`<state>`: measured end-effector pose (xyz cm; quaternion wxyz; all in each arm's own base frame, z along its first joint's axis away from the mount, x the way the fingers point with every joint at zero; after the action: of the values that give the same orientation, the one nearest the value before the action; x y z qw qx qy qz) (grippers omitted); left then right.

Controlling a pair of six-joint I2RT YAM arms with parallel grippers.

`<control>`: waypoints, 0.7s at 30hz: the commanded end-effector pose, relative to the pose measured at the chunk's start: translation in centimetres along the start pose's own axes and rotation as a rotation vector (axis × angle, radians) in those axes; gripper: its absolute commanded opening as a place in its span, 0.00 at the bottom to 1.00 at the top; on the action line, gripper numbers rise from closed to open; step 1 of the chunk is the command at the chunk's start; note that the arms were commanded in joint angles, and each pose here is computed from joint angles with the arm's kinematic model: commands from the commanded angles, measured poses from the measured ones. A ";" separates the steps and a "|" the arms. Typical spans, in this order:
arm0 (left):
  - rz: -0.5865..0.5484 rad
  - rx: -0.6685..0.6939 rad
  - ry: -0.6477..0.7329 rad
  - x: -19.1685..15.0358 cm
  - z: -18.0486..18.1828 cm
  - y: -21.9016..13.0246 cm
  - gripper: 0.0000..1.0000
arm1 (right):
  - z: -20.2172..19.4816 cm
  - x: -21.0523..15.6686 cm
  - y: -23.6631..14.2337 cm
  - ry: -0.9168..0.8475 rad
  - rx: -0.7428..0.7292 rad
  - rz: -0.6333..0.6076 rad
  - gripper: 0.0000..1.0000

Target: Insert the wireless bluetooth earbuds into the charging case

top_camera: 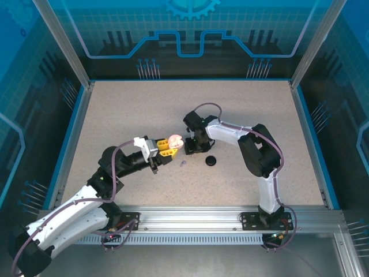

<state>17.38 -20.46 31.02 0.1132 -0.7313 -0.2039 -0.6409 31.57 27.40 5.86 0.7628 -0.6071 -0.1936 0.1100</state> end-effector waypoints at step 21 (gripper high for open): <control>0.006 0.017 0.021 -0.6 0.0 -0.3 0.11 | 0.1 -1.4 0.9 -0.071 -0.107 0.112 0.39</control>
<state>17.34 -20.42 30.46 0.1189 -0.7351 -0.1999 -0.6368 31.40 27.64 5.66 0.7407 -0.6284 -0.1973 0.1325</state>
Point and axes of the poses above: each hand's point on the last joint's axis, 136 mm out from that joint toward the fingers, its own y axis out along the fingers, its own z axis along the line the jaws close on, x = y × z, the point moved 4 cm from there along -y, back along the fingers, and after that the axes turned 13 degrees about -y, right-handed, at the moved point
